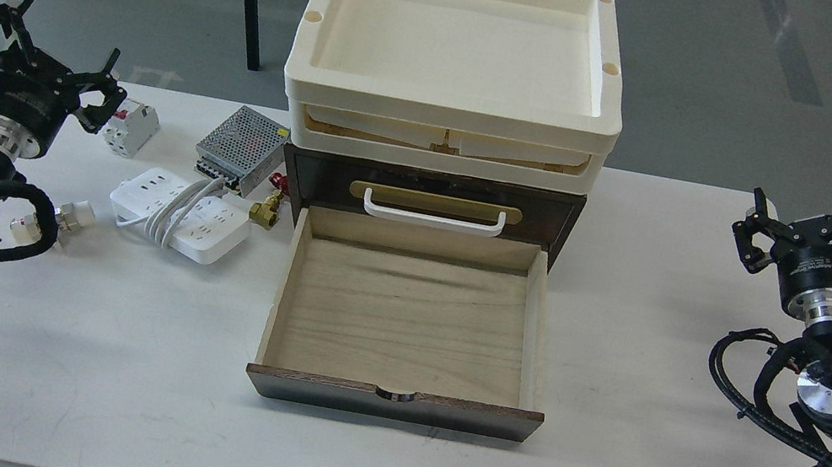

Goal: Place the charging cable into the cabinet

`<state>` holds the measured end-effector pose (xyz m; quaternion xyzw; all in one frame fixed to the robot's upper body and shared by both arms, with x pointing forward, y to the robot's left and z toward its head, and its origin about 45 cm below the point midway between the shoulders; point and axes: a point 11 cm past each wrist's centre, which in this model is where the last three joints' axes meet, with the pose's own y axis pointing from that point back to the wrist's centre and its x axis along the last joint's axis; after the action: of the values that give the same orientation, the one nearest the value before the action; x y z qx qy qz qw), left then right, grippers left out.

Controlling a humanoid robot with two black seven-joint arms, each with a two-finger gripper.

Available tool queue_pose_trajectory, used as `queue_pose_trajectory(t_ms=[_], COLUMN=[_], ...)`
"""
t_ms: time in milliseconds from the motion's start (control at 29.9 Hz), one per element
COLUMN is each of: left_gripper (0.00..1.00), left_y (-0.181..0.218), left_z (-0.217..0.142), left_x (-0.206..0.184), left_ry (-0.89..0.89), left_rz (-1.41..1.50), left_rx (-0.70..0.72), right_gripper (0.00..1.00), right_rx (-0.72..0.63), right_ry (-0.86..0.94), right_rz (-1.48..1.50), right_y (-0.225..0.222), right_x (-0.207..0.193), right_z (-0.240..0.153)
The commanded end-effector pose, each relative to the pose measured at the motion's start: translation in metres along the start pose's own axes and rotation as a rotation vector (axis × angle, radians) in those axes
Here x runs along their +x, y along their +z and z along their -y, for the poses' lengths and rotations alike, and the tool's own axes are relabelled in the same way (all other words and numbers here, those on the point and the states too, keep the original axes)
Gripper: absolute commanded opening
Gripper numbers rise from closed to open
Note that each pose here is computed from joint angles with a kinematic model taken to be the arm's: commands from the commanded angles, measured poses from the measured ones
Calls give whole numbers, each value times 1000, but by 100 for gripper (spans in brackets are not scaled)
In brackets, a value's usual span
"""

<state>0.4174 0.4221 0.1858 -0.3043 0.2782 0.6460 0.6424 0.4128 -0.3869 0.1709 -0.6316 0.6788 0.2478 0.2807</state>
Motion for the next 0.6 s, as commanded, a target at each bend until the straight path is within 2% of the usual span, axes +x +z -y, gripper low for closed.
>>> queue_pose_trajectory(t_ms=[0, 268, 435, 569], left_gripper=[100, 100, 100, 99], left_y=[2, 9, 47, 93], left_z=[-1, -1, 0, 10], left_x=[3, 4, 4, -20], left_ry=[7, 9, 2, -67], left_rz=[9, 24, 94, 302], left_rx=[0, 1, -15, -1], right_gripper=[100, 100, 100, 100], right_rx=[-3, -5, -6, -7], right_ry=[-1, -2, -5, -4], right_rz=[-4, -1, -1, -2], right_y=[1, 2, 2, 3], right_x=[0, 0, 0, 0], right_z=[-1, -1, -2, -2])
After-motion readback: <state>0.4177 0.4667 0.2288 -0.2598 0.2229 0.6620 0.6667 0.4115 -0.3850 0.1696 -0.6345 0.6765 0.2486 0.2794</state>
